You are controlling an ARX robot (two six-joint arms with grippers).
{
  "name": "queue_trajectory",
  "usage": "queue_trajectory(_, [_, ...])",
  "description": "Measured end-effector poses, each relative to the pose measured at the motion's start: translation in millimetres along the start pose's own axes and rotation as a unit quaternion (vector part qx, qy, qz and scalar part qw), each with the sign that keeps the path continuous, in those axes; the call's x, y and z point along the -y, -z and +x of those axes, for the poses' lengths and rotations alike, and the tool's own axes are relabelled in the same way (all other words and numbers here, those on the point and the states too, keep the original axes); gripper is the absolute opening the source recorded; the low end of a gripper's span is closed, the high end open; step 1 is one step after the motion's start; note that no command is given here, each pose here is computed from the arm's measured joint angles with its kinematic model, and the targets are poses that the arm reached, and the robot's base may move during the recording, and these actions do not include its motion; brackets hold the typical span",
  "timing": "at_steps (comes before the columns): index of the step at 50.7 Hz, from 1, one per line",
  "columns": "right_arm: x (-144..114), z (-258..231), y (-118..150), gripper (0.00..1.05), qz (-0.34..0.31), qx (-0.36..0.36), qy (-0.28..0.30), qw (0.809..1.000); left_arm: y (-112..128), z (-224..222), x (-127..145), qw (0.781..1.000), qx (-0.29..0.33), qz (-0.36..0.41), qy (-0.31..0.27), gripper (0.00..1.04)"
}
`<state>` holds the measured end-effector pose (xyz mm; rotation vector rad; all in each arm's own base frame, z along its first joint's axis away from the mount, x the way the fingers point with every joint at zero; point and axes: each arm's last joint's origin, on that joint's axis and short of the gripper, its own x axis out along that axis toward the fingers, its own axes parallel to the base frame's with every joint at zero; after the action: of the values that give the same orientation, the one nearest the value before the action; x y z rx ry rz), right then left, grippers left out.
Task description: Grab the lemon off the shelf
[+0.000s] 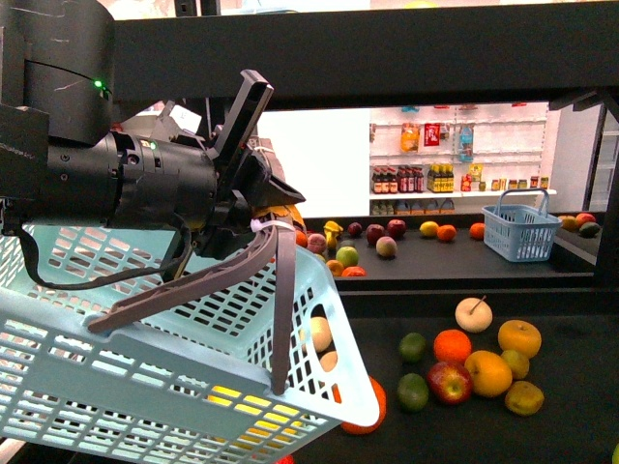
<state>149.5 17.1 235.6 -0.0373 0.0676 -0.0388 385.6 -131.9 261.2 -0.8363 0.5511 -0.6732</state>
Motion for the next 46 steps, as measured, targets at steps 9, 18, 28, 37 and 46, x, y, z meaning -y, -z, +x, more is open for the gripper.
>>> queue_trajectory(9, [5, -37, 21, 0.49, 0.013, 0.040, -0.021, 0.999, 0, 0, 0, 1.000, 0.000, 0.000, 0.000, 0.11])
queue_trajectory(18, [16, -37, 41, 0.14, 0.013, 0.030, -0.018, 0.999, 0, 0, 0, 1.000, -0.001, -0.001, 0.001, 0.11])
queue_trajectory(28, [17, -48, 52, 0.02, 0.015, 0.034, -0.020, 0.999, 0, 0, 0, 1.000, -0.001, -0.002, 0.000, 0.11])
queue_trajectory(37, [17, -47, 59, 0.02, 0.014, 0.030, -0.020, 0.999, 0, 1, -1, 1.000, -0.001, -0.002, -0.001, 0.11])
queue_trajectory(46, [17, -47, 63, 0.02, 0.014, 0.031, -0.020, 0.999, 1, 1, -1, 1.000, -0.002, -0.003, -0.001, 0.11])
